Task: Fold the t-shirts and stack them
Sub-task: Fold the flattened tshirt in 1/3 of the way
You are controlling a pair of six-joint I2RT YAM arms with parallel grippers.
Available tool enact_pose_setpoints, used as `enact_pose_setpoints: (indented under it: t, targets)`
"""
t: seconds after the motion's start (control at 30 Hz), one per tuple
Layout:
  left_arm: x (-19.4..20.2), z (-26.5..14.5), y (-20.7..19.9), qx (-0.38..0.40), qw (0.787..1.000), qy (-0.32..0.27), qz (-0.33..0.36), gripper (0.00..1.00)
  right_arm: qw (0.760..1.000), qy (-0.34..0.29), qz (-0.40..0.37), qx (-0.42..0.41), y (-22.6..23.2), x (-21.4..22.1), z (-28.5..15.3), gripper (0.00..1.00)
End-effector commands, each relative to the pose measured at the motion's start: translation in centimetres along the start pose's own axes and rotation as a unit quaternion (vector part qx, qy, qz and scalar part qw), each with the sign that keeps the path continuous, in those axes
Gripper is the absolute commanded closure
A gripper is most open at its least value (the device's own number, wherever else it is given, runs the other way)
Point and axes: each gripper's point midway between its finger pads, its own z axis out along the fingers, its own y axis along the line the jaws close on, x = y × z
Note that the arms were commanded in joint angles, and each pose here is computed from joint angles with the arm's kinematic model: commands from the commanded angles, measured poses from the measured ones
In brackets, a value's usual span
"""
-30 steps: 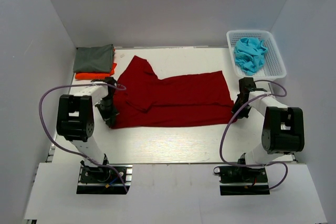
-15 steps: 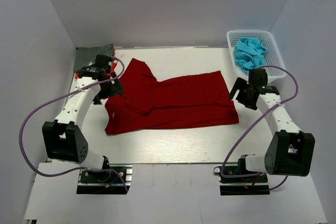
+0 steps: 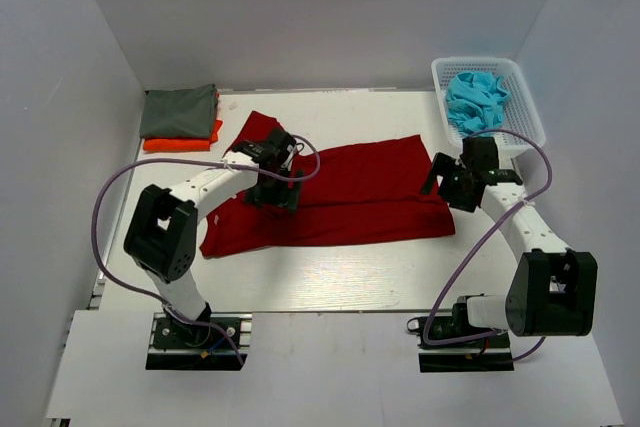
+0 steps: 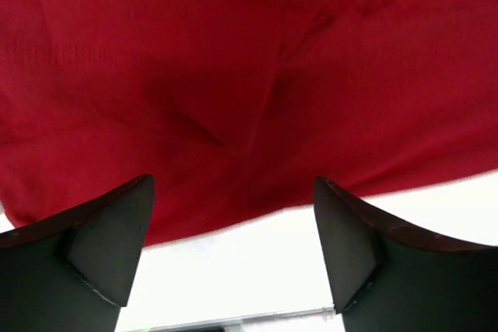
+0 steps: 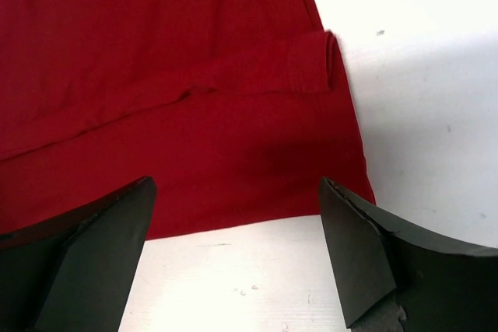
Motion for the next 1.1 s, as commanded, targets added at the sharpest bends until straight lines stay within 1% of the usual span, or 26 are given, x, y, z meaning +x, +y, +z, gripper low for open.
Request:
enact_pose_setpoints:
  t: [0.0,0.03,0.13,0.17,0.33,0.4,0.43,0.47,0.7,0.77,0.83,0.93,1.07]
  targets:
    - [-2.1,0.6,0.0,-0.004,0.999,-0.036,0.020,0.09,1.000,-0.007,0.007,-0.013,0.4,0.1,0.2,0.10]
    - [-2.0,1.0,0.3,-0.016,0.999,-0.028,0.021,0.18,1.000,-0.009,0.011,-0.012,0.4,0.0,0.3,0.10]
    - [-2.2,2.4,0.6,-0.032,0.999,-0.012,0.034,0.26,1.000,-0.012,0.014,-0.004,-0.1,0.1,0.4,0.10]
    - [-2.1,2.7,0.7,-0.033,0.999,-0.008,0.040,0.31,1.000,-0.012,0.013,0.002,-0.3,0.2,0.4,0.10]
    - [-1.5,2.9,1.0,-0.037,0.998,0.008,0.051,0.50,1.000,-0.015,0.014,0.013,-0.6,-0.1,0.3,0.10]
    - [-1.7,2.6,1.2,-0.040,0.997,0.002,0.064,0.80,1.000,-0.013,0.014,0.014,-0.7,0.1,0.4,0.10]
    - [-1.8,2.6,1.5,-0.048,0.997,0.000,0.064,0.98,1.000,-0.010,0.015,0.015,-0.8,0.3,0.5,0.10]
    - [-2.4,2.3,1.5,-0.053,0.997,-0.008,0.063,1.00,1.000,-0.012,0.016,0.015,-0.8,0.1,0.5,0.10]
    - [-5.7,2.3,1.6,-0.066,0.991,-0.033,0.110,1.00,1.000,0.000,0.007,0.013,-0.7,0.5,0.9,0.10]
    - [-6.7,2.5,1.7,-0.072,0.987,-0.034,0.137,1.00,1.000,0.002,0.007,0.014,-0.8,0.4,1.0,0.10]
    - [-7.0,2.7,1.8,-0.075,0.984,-0.020,0.160,1.00,1.000,0.002,0.006,0.016,-0.9,0.4,1.2,0.10]
    - [-7.9,3.2,1.8,-0.093,0.979,-0.014,0.181,1.00,1.000,0.015,0.005,0.019,-1.0,0.8,1.7,0.10]
    - [-10.1,3.1,2.5,-0.122,0.971,-0.042,0.202,1.00,1.000,0.021,0.002,0.016,-0.9,0.7,2.0,0.10]
